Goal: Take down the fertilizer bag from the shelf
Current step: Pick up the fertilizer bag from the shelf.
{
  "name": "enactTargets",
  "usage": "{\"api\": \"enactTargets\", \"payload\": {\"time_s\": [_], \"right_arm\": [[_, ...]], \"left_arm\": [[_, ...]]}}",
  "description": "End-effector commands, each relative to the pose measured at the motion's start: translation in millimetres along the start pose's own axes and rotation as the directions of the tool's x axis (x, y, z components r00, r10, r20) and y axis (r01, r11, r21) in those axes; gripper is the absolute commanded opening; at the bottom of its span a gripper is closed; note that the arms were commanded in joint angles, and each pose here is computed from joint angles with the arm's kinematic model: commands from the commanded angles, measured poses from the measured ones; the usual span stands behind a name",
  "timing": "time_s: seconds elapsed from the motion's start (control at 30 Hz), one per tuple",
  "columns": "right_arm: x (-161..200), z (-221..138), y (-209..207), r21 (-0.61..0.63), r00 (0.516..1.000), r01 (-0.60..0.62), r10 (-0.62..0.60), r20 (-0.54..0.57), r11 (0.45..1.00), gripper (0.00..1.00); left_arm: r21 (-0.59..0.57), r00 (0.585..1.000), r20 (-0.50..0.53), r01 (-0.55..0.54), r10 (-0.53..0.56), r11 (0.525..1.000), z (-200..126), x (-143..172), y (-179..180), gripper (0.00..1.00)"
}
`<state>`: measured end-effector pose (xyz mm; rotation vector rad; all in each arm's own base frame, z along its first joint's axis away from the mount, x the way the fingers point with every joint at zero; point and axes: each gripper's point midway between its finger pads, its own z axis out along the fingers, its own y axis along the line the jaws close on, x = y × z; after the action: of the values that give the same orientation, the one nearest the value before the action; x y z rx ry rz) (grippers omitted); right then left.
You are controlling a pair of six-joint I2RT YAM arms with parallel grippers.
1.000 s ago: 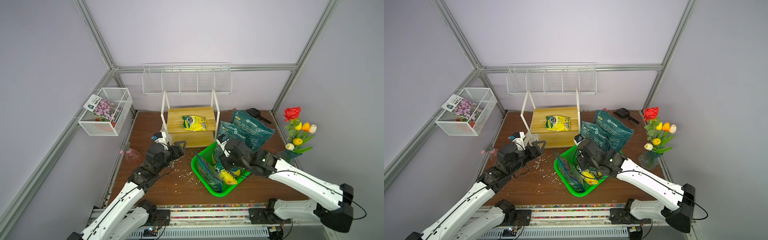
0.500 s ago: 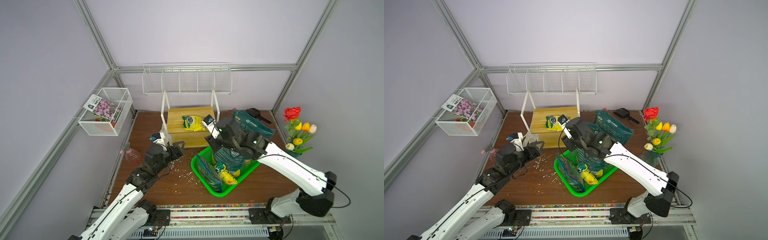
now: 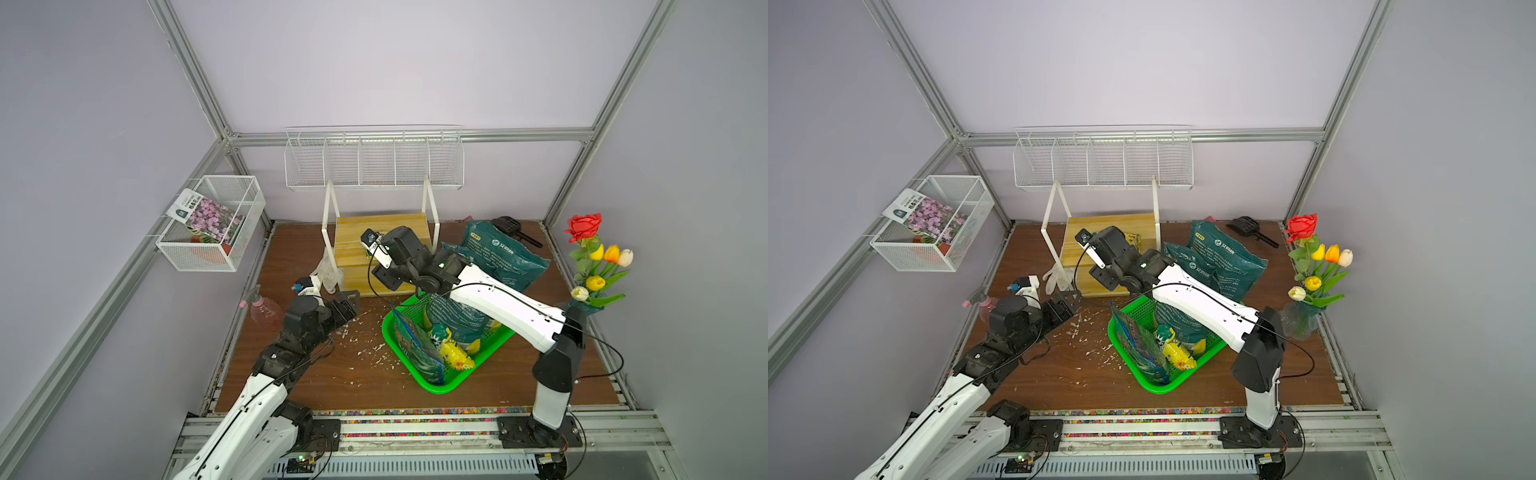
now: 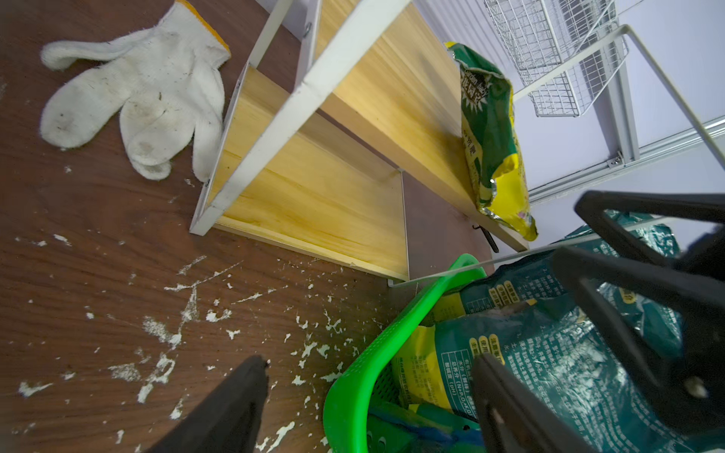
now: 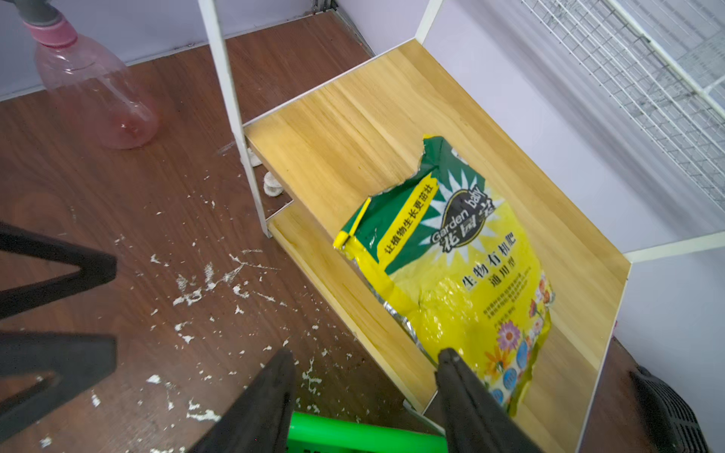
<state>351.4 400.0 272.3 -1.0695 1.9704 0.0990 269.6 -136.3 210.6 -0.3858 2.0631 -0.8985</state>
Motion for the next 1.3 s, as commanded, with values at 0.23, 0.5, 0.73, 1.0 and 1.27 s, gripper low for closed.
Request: {"api": "enactTargets", "payload": {"time_s": [0.23, 0.5, 0.73, 1.0, 1.27], "right_arm": [[-24.4, 31.7, -9.4, 0.149, 0.995, 0.09, -0.095, 0.023, 0.985, 0.62], [-24.3, 42.5, -20.2, 0.23, 0.995, 0.093, -0.098, 0.013, 0.969, 0.56], [-26.0, 43.4, -24.3, 0.251, 0.995, 0.092, -0.1, 0.016, 0.964, 0.27], [-33.6, 29.9, -31.1, 0.227, 0.997, 0.03, -0.045, 0.059, 0.973, 0.0], [-54.5, -10.4, -48.6, 0.11, 0.975, -0.143, 0.121, 0.185, 0.984, 0.0]], "left_arm": [[0.027, 1.0, -0.004, -0.026, 0.026, 0.999, -0.9, -1.4, -5.3, 0.86], [0.029, 0.999, -0.003, -0.036, 0.036, 0.999, -3.6, -2.1, -5.6, 0.86], [0.034, 0.999, -0.002, -0.036, 0.036, 0.999, -5.0, -3.1, -6.8, 0.86], [0.034, 1.0, -0.005, -0.03, 0.03, 0.999, -5.2, -2.0, -6.5, 0.86], [0.033, 1.0, -0.004, -0.029, 0.029, 0.999, -4.9, -2.6, -6.6, 0.86]]}}
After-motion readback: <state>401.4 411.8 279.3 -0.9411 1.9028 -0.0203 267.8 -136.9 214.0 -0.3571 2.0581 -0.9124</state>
